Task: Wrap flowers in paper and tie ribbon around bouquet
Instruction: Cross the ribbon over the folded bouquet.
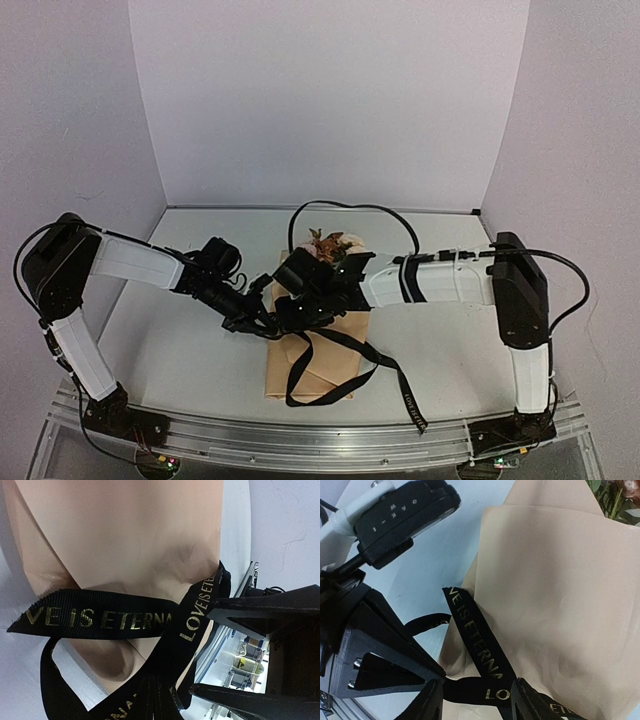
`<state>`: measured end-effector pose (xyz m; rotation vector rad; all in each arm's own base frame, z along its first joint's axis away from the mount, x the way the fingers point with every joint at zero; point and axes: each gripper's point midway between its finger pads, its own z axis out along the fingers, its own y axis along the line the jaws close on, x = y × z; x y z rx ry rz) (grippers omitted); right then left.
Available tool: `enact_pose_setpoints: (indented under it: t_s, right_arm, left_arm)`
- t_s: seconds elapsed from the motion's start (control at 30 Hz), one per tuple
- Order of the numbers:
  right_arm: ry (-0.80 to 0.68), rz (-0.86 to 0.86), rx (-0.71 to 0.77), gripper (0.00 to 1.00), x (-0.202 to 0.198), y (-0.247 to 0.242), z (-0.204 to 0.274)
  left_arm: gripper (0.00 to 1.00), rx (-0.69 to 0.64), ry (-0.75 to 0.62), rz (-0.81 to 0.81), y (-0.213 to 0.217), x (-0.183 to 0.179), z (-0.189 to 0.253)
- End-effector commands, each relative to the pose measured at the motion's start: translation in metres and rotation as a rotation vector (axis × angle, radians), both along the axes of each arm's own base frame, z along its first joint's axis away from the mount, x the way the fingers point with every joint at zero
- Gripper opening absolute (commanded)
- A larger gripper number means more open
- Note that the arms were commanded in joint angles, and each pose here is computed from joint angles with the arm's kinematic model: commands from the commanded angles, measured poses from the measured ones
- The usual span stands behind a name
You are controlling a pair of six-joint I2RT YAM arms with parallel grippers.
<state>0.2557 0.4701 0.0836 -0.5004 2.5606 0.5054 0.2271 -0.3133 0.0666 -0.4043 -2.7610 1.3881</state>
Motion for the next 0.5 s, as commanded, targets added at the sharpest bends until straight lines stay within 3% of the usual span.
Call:
enact_pose_setpoints:
  t_s: [0.0, 0.3, 0.47]
  right_arm:
    - [-0.047, 0.051, -0.068, 0.49, 0.007, 0.009, -0.012]
    - [-0.045, 0.071, -0.142, 0.44, 0.013, 0.014, -0.035]
    - [-0.041, 0.055, -0.149, 0.31, 0.018, 0.014, -0.04]
  left_arm:
    - [0.01, -0.013, -0.056, 0.034, 0.002, 0.007, 0.01]
    - [0.0, 0.004, -0.053, 0.055, 0.005, 0.007, 0.005]
    - [0.0, 0.001, -0.05, 0.054, 0.005, 0.007, 0.004]
